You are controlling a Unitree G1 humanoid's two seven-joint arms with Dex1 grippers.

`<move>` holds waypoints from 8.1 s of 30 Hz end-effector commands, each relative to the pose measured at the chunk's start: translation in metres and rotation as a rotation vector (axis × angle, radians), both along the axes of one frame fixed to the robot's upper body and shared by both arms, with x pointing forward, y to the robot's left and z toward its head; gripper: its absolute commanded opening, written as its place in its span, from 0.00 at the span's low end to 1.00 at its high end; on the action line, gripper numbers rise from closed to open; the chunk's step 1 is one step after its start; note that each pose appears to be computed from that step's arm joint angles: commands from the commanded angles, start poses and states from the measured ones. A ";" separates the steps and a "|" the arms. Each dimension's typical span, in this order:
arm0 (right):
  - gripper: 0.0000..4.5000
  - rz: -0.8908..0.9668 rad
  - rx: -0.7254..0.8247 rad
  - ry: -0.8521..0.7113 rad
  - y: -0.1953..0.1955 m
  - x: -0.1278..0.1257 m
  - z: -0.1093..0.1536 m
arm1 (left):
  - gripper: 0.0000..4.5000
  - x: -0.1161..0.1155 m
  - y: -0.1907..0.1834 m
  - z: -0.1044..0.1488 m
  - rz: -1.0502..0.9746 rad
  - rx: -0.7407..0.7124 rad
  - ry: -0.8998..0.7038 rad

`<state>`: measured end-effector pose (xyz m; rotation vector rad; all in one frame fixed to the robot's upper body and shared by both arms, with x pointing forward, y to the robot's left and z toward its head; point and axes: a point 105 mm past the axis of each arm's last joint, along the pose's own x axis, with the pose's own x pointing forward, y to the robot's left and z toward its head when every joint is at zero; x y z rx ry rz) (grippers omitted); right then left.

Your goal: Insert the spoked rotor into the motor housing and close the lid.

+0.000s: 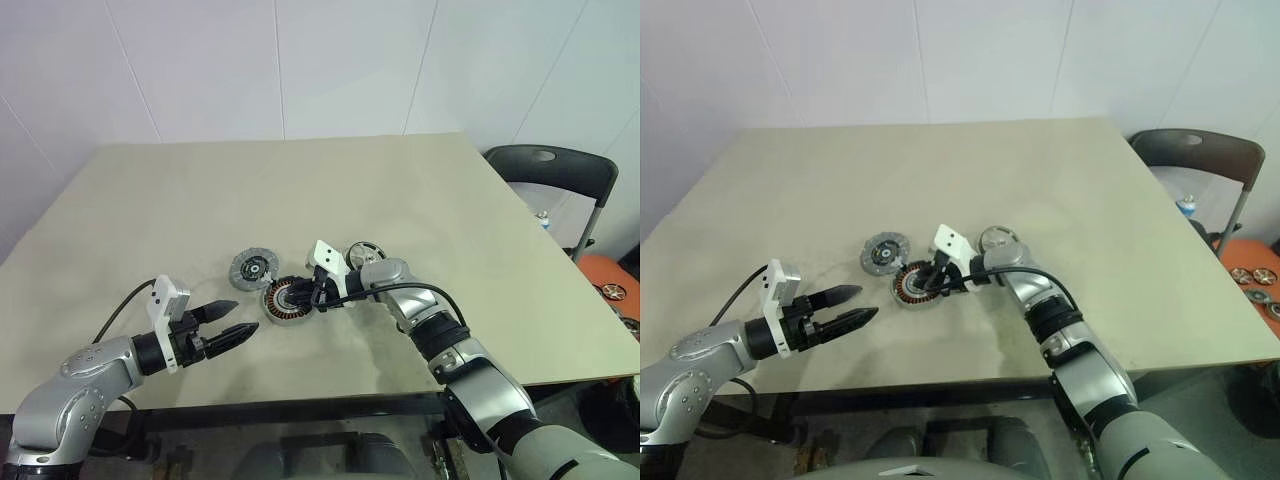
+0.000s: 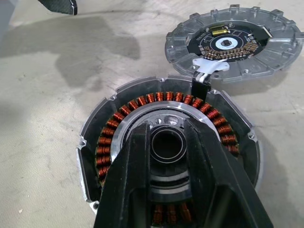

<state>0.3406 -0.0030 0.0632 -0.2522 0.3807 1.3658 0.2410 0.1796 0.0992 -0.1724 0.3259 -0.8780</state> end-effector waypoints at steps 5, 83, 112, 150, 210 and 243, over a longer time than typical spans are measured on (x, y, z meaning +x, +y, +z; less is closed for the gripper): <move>0.15 0.007 0.019 -0.034 0.001 0.003 0.011 | 0.89 0.002 -0.002 0.012 -0.013 0.011 -0.062; 0.01 -0.019 0.086 0.022 -0.016 -0.005 0.033 | 0.89 0.015 0.006 -0.002 0.055 -0.007 -0.029; 0.01 -0.043 0.008 -0.219 -0.013 0.013 0.038 | 0.89 0.010 0.007 -0.002 0.088 -0.012 -0.033; 0.01 0.087 -0.080 -0.325 0.004 -0.003 0.017 | 0.89 0.012 0.015 -0.001 0.122 0.006 -0.038; 0.01 0.007 -0.060 -0.174 0.010 0.004 0.004 | 0.89 0.006 0.015 -0.013 0.143 0.000 -0.002; 0.01 -0.044 0.078 -0.121 0.000 0.016 0.040 | 0.89 0.010 0.017 -0.009 0.156 0.006 -0.018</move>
